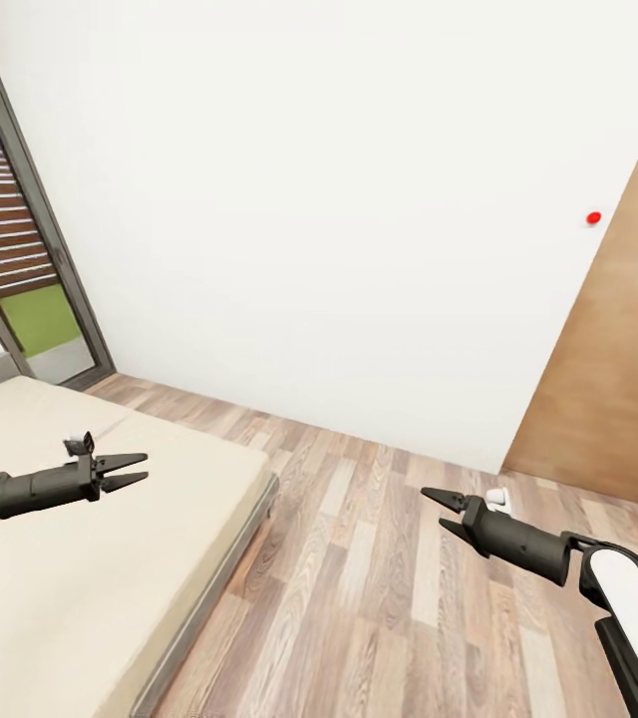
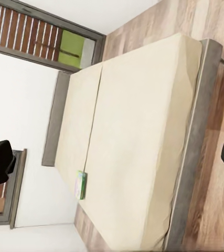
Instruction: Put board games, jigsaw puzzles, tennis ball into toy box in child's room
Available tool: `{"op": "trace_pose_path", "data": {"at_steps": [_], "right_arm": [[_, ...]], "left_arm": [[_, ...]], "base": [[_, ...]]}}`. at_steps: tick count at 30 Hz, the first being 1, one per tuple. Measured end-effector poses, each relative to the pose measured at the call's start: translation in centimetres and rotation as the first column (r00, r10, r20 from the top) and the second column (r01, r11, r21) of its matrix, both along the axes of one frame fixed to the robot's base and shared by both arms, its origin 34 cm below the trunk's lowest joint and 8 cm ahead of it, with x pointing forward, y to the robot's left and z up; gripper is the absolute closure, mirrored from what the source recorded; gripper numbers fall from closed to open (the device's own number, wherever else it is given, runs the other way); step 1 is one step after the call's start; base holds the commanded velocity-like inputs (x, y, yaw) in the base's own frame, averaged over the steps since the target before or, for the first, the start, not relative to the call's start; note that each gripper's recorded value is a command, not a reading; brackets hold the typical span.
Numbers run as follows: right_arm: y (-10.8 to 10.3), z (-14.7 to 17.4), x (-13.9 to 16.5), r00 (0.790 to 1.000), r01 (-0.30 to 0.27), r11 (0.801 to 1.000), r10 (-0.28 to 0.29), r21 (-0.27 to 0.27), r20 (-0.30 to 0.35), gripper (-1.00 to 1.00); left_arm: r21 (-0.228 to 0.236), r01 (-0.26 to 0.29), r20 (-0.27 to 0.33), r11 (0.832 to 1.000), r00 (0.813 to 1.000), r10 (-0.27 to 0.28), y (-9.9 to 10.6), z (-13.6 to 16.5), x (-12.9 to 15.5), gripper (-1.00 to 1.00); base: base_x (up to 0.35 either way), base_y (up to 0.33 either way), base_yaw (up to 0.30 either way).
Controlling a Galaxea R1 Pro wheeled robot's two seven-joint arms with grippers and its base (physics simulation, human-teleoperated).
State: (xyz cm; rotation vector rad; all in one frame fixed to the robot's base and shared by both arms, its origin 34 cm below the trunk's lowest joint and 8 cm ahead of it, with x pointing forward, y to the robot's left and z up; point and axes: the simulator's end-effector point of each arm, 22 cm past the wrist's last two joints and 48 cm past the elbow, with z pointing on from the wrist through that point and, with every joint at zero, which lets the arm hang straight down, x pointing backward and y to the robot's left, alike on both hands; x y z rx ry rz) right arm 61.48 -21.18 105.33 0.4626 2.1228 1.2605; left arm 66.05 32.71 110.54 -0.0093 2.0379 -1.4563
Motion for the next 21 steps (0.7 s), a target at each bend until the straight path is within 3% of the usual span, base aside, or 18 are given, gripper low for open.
{"op": "trace_pose_path", "data": {"at_steps": [21], "right_arm": [[0.00, 0.00, 0.00, 1.000, 0.000, 1.000, 0.000, 0.000, 0.000, -1.00]], "left_arm": [[0.001, 0.001, -0.001, 1.000, 1.000, -0.001, -0.05, -0.02, 0.00, -1.00]], "base": [[0.000, 0.000, 0.293]]}}
